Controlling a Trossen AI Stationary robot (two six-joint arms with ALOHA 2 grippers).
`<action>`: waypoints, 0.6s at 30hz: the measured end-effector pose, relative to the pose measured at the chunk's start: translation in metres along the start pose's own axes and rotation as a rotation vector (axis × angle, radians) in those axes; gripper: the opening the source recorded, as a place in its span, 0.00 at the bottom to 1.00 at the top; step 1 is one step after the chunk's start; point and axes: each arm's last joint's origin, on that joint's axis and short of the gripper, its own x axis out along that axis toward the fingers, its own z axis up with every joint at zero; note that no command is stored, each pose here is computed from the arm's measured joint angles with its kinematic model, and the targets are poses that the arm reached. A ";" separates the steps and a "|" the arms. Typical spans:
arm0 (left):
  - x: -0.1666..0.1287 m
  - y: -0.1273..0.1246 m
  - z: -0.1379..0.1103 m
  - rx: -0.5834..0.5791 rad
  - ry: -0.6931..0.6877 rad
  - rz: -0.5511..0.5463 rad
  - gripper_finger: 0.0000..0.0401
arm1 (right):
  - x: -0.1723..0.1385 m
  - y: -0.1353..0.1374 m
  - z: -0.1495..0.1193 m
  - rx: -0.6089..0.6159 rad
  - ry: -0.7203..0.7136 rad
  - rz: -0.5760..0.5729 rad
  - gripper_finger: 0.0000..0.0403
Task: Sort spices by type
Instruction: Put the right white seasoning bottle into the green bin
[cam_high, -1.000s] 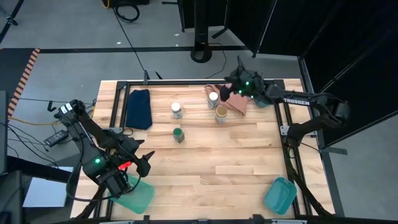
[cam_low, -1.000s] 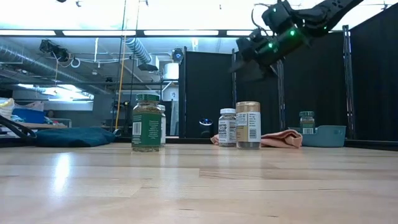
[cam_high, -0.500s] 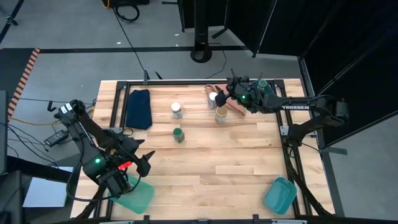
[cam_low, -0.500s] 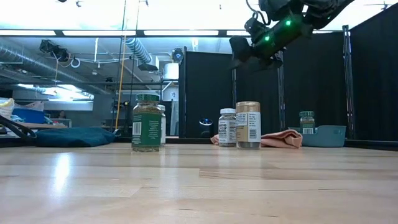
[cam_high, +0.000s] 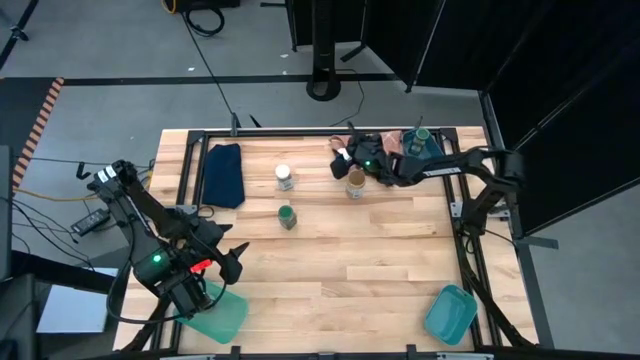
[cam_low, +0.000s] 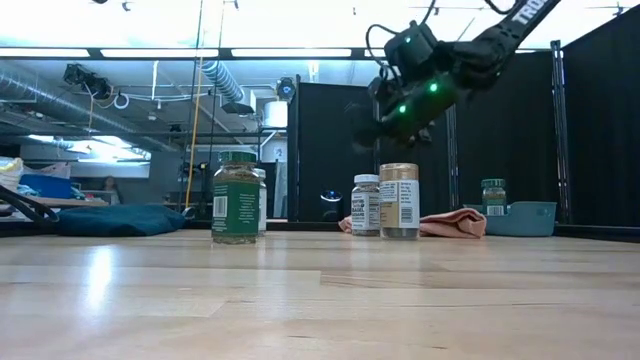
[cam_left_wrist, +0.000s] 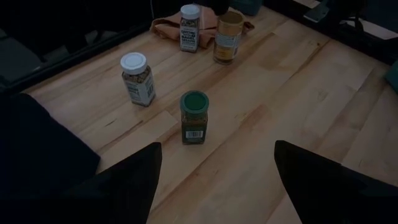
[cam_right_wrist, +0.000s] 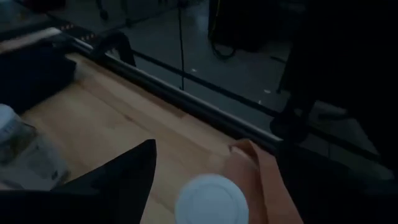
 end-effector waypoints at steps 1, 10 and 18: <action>0.000 0.000 0.000 0.000 0.002 0.001 0.79 | 0.002 0.000 -0.002 0.004 0.006 -0.004 0.84; 0.000 0.000 0.000 -0.001 0.003 0.001 0.79 | 0.014 -0.002 -0.014 0.027 0.058 0.025 0.83; 0.004 0.000 0.003 -0.009 -0.001 0.020 0.79 | 0.017 -0.002 -0.022 0.024 0.106 0.024 0.80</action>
